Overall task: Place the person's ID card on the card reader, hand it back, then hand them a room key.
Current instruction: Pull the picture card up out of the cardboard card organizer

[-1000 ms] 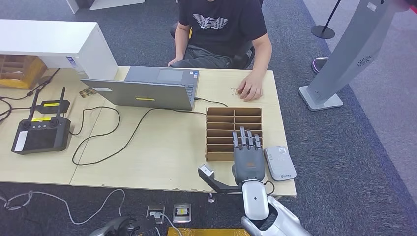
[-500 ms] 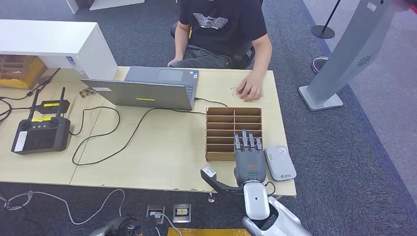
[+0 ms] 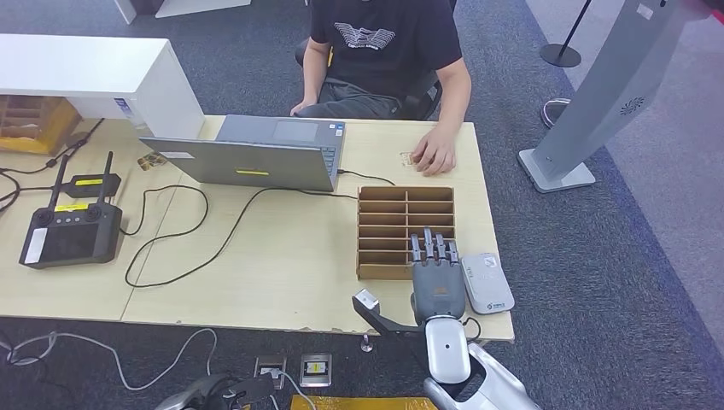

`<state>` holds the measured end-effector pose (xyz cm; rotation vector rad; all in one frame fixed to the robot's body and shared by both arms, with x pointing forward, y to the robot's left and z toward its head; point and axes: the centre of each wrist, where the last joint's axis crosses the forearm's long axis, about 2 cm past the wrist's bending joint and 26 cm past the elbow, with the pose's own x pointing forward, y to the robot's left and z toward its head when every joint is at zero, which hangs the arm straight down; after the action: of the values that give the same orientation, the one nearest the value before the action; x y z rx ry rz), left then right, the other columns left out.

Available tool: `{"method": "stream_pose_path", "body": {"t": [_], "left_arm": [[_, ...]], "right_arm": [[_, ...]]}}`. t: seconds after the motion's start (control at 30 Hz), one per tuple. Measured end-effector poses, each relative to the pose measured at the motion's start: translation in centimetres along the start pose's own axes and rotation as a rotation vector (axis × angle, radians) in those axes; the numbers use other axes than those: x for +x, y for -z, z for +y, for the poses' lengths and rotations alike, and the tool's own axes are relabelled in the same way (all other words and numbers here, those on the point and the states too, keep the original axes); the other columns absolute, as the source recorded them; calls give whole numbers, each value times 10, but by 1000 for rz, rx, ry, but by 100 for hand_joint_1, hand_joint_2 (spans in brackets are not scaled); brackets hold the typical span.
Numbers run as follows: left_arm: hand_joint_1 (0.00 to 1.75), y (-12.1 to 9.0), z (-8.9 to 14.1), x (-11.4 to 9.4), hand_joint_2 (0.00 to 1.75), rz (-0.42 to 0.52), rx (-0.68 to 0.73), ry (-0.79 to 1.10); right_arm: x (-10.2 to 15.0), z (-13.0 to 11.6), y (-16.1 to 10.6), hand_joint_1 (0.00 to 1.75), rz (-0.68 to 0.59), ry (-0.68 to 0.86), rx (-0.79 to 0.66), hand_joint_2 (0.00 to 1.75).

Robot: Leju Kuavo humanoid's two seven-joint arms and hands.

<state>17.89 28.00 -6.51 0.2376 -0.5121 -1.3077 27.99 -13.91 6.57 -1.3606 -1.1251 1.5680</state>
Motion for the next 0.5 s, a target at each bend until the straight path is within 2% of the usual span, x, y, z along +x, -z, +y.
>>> {"method": "stream_pose_path", "body": {"t": [0.33, 0.47, 0.5], "left_arm": [[0, 0, 0, 0, 0, 0, 0, 0], [0, 0, 0, 0, 0, 0, 1, 0], [0, 0, 0, 0, 0, 0, 1, 0]], "right_arm": [[-1, 0, 1, 0, 5, 2, 1, 175], [-2, 0, 1, 171, 9, 0, -2, 175], [-2, 0, 1, 175, 10, 1, -3, 175]]}}
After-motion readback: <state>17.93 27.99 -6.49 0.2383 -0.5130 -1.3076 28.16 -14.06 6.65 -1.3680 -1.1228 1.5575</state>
